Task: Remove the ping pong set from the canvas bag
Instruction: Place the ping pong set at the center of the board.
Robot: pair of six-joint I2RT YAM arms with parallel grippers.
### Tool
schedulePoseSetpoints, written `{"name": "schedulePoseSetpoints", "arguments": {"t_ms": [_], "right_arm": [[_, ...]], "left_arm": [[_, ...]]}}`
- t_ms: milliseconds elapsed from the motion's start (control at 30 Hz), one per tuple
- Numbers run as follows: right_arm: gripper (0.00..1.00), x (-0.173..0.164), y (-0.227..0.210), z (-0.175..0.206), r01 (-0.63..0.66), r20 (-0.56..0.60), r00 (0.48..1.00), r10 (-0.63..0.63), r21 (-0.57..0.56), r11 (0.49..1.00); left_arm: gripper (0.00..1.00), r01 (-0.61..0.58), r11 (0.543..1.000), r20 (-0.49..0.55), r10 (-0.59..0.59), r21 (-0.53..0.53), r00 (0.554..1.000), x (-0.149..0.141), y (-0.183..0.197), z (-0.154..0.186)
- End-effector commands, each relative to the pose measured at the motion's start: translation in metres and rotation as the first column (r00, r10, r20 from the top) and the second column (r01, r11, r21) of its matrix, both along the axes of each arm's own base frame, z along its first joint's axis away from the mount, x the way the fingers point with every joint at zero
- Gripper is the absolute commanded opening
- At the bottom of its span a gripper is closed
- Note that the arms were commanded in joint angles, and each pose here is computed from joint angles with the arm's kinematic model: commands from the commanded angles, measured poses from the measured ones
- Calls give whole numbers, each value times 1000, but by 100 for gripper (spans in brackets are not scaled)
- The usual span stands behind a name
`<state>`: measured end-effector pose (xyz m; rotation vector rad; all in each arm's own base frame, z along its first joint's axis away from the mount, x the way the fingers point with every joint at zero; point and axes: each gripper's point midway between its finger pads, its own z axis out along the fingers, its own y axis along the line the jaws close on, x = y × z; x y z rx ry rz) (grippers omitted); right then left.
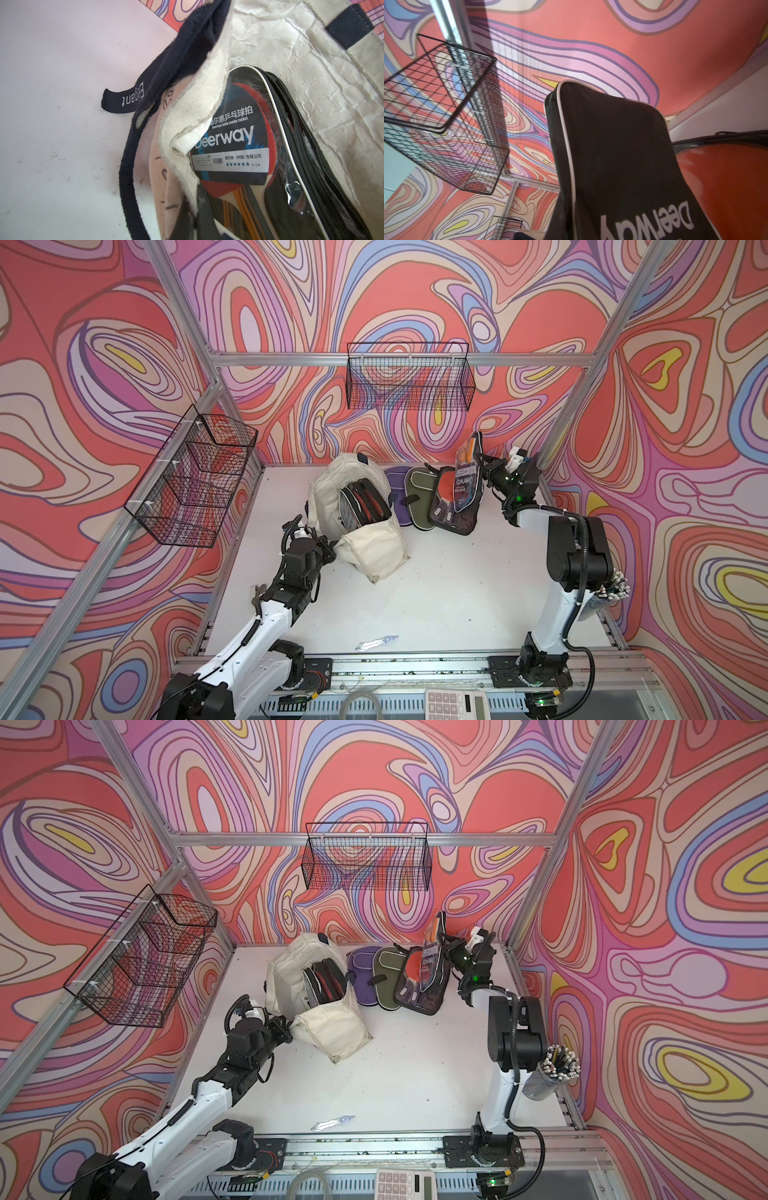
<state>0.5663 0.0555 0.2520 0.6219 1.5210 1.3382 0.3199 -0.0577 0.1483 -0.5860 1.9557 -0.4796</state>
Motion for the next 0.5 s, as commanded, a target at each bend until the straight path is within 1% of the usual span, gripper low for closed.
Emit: {"name": "schedulePoseSetpoints", "arguments": {"t_ms": [0, 100, 200, 367, 467], "right_arm": [[0, -22, 6, 81, -54, 216, 976, 39, 67, 996], [0, -28, 6, 94, -55, 228, 973, 36, 78, 995], [0, -31, 4, 93, -58, 218, 975, 33, 112, 992], [0, -29, 0, 63, -56, 173, 985, 23, 190, 980], [0, -27, -3, 42, -61, 154, 988, 21, 261, 963]], "left_arm": [[0, -18, 1000, -25, 19, 23, 1000, 1, 4, -4], [0, -15, 1000, -27, 15, 16, 1000, 2, 3, -5], [0, -13, 1000, -25, 13, 9, 1000, 3, 2, -6], [0, -11, 1000, -24, 11, 11, 1000, 4, 1, -5], [0, -14, 1000, -22, 15, 21, 1000, 2, 3, -3]]}}
